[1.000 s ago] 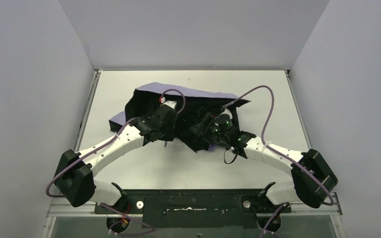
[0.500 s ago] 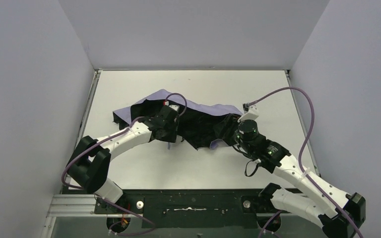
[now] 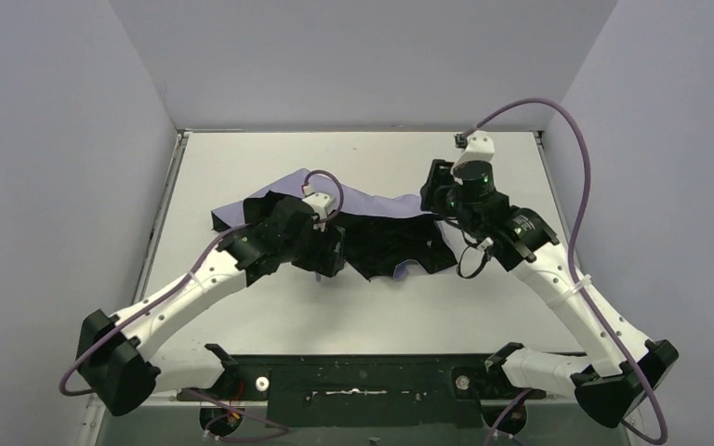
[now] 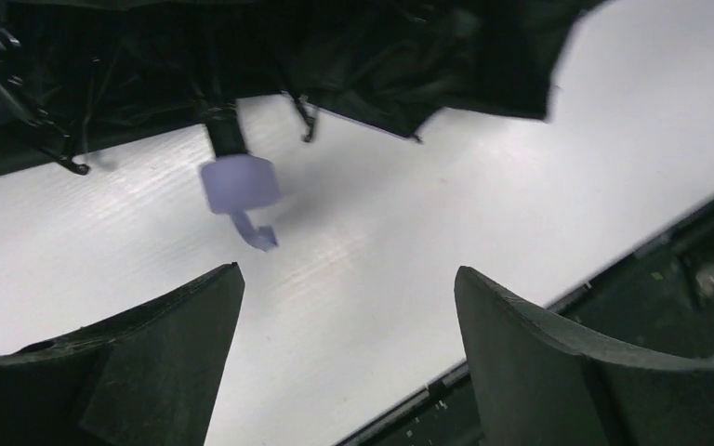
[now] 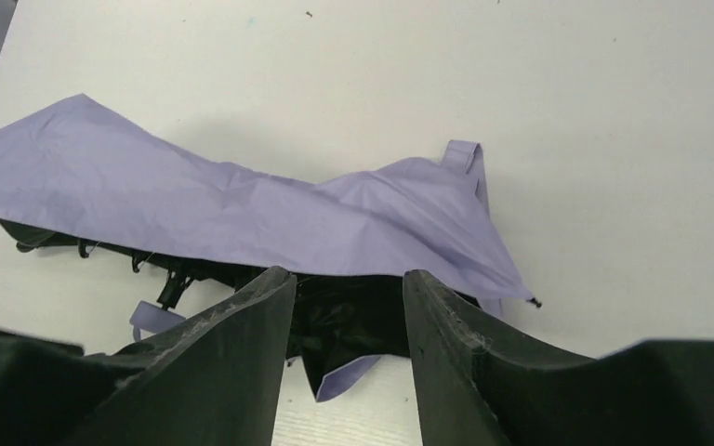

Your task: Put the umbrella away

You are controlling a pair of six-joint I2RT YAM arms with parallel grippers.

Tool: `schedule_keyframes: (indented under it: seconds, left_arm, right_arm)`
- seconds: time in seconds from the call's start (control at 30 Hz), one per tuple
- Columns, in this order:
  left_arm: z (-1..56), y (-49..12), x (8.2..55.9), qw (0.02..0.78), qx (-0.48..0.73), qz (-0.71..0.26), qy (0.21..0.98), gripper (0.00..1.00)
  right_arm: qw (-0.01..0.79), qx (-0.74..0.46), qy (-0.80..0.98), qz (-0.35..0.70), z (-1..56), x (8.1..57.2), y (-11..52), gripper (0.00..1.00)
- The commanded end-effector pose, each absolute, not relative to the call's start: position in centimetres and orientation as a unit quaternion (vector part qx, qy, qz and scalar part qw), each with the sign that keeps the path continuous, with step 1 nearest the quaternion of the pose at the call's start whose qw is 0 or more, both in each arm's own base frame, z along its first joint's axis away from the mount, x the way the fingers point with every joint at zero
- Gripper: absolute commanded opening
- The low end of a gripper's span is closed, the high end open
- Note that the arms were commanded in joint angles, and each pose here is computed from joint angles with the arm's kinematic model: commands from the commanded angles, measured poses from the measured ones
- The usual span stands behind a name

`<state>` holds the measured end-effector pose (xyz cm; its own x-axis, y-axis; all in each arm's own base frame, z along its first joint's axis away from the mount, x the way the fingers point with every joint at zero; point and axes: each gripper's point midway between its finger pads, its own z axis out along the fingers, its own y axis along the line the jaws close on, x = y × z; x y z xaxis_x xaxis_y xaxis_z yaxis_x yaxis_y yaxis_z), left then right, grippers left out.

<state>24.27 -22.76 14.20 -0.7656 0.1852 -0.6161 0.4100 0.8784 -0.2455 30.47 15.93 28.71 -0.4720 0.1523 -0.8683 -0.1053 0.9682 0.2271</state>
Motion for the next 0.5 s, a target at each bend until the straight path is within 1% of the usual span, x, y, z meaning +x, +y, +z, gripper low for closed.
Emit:
schedule_keyframes:
  seconds: [0.0, 0.07, 0.1, 0.13, 0.17, 0.27, 0.33, 0.37, 0.47]
  left_arm:
    - [18.8, -24.0, 20.4, 0.322, 0.239, -0.219, 0.889, 0.81]
    - [21.1, -23.9, 20.4, 0.342, 0.241, -0.222, 0.881, 0.77]
    - [22.8, -23.9, 20.9, 0.359, 0.233, -0.228, 0.875, 0.72]
    - [24.5, -23.6, 21.8, 0.379, 0.219, -0.233, 0.868, 0.67]
    - [26.5, -23.2, 22.9, 0.4, 0.207, -0.241, 0.859, 0.65]
    - [31.5, -21.2, 27.2, 0.453, 0.166, -0.244, 0.841, 0.59]
    - [33.4, -19.2, 30.5, 0.478, 0.139, -0.217, 0.84, 0.55]
    - [33.8, -18.2, 32.2, 0.482, 0.123, -0.204, 0.843, 0.52]
    - [33.3, -13.8, 37.4, 0.479, 0.057, -0.169, 0.859, 0.42]
  right_arm:
    - [0.491, -0.028, 0.867, 0.083, 29.2, 32.1, 14.9, 0.45]
    - [0.477, -0.023, 0.875, 0.081, 29.1, 33.1, 14.4, 0.4]
    - [0.469, -0.016, 0.879, 0.081, 28.8, 33.7, 13.9, 0.4]
    - [0.457, -0.006, 0.886, 0.078, 28.4, 34.4, 13.1, 0.38]
    - [0.443, -0.004, 0.893, 0.08, 28.1, 35.0, 12.8, 0.37]
    - [0.408, 0.002, 0.912, 0.049, 26.4, 36.6, 11.1, 0.35]
    - [0.393, 0.015, 0.919, 0.023, 25.0, 37.8, 9.6, 0.33]
    - [0.387, 0.026, 0.922, 0.01, 24.3, 38.3, 8.6, 0.3]
    - [0.366, 0.05, 0.929, -0.027, 22.0, 39.7, 6.1, 0.26]
